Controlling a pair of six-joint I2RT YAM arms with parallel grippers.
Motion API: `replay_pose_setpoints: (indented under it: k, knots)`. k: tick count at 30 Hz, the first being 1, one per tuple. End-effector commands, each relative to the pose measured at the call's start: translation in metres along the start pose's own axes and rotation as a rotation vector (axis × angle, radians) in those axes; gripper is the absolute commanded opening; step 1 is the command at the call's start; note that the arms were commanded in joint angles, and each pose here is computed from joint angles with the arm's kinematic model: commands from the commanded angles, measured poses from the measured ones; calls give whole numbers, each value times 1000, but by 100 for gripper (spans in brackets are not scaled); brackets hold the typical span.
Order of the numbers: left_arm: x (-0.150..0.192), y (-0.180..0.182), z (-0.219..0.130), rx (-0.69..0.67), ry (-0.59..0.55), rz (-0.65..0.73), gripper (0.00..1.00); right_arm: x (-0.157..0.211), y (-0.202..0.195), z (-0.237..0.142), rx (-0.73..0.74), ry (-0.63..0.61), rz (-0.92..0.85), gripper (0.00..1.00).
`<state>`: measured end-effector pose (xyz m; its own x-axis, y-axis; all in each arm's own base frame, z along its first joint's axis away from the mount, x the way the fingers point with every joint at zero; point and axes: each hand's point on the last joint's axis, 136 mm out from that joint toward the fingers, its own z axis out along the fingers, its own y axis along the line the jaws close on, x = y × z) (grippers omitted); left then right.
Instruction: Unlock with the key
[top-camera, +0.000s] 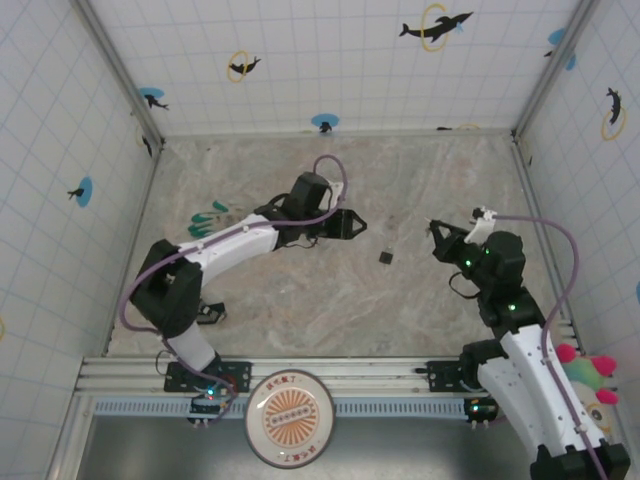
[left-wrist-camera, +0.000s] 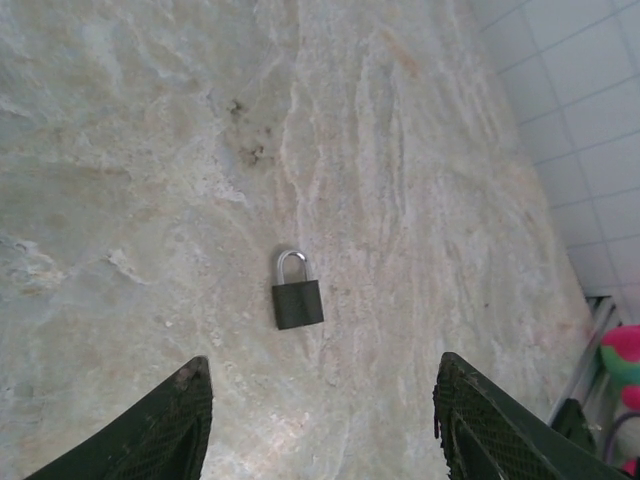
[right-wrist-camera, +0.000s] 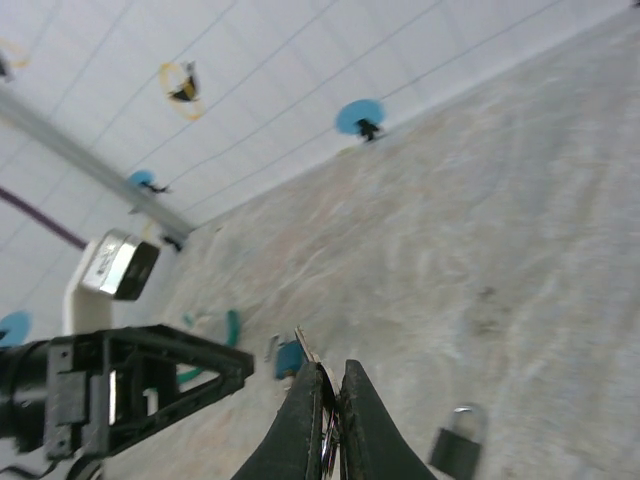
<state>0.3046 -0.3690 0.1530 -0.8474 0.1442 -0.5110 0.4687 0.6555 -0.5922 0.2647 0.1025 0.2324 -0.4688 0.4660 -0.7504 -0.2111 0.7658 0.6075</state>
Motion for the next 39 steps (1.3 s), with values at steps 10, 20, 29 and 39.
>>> replay_pose_setpoints:
  k: [10,20,29,39]
  knots:
    - [14,2,73,-202,156,-32,62,21,-66,-24,258,-58,57,0]
    - [36,6,114,-313,257,1,59,36,-87,-28,304,-70,95,0]
    - [52,8,129,-388,306,43,54,43,-97,-26,325,-62,110,0]
    - [63,15,132,-472,322,67,52,48,-103,-24,331,-58,128,0]
